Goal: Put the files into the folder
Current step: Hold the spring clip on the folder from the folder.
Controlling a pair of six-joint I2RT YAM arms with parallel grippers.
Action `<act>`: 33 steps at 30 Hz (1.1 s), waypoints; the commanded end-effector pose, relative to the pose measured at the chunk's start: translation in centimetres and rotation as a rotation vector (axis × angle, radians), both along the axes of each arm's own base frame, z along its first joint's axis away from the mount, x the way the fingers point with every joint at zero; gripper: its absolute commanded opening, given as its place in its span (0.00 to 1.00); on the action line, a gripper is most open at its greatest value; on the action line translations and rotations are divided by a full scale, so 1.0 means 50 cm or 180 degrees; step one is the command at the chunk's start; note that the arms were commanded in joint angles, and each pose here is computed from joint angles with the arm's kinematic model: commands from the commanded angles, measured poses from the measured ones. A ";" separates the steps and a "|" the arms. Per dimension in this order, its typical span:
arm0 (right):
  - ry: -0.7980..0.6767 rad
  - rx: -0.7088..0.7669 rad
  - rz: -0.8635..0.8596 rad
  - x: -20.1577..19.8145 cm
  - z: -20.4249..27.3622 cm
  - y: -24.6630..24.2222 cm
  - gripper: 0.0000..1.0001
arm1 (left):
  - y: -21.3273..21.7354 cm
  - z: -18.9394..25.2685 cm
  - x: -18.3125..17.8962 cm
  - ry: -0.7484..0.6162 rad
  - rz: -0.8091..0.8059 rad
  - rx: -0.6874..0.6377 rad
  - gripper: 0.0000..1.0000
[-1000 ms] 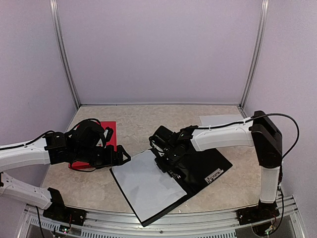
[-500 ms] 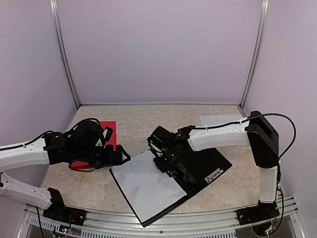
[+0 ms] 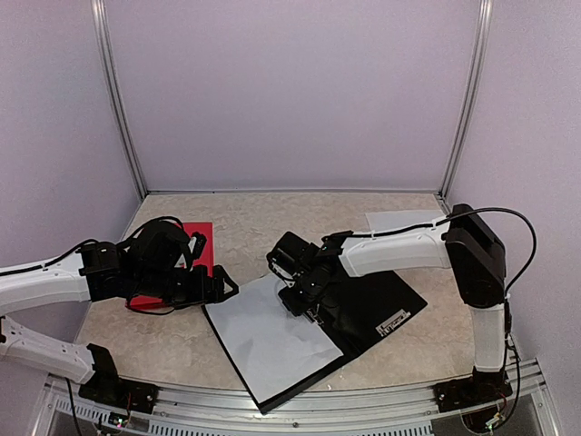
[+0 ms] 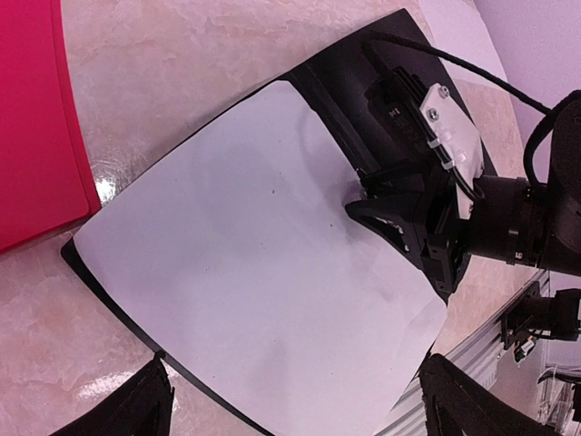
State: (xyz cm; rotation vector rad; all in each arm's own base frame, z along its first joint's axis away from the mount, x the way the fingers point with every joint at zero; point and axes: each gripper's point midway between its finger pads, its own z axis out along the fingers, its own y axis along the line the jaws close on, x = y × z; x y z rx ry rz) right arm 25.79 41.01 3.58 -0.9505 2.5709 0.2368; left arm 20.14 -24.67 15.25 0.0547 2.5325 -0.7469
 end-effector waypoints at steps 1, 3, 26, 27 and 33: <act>-0.0068 -0.0016 0.0017 0.013 0.012 0.006 0.33 | 0.013 -0.012 -0.001 0.0006 0.0014 0.0085 0.91; -0.0095 0.0001 0.0022 0.015 0.019 0.009 0.36 | 0.012 -0.013 0.000 0.0012 0.0012 0.0090 0.91; -0.0719 0.0115 0.0083 0.033 0.171 -0.011 0.56 | -0.042 0.003 0.021 -0.0164 -0.0352 0.0010 0.93; -0.0724 0.0091 0.0047 0.030 0.173 -0.026 0.56 | -0.052 0.008 0.025 -0.0203 -0.0418 0.0000 0.93; -0.0703 0.0209 -0.0198 0.013 0.184 -0.096 0.55 | -0.129 0.040 0.049 -0.0533 -0.0997 -0.0041 0.90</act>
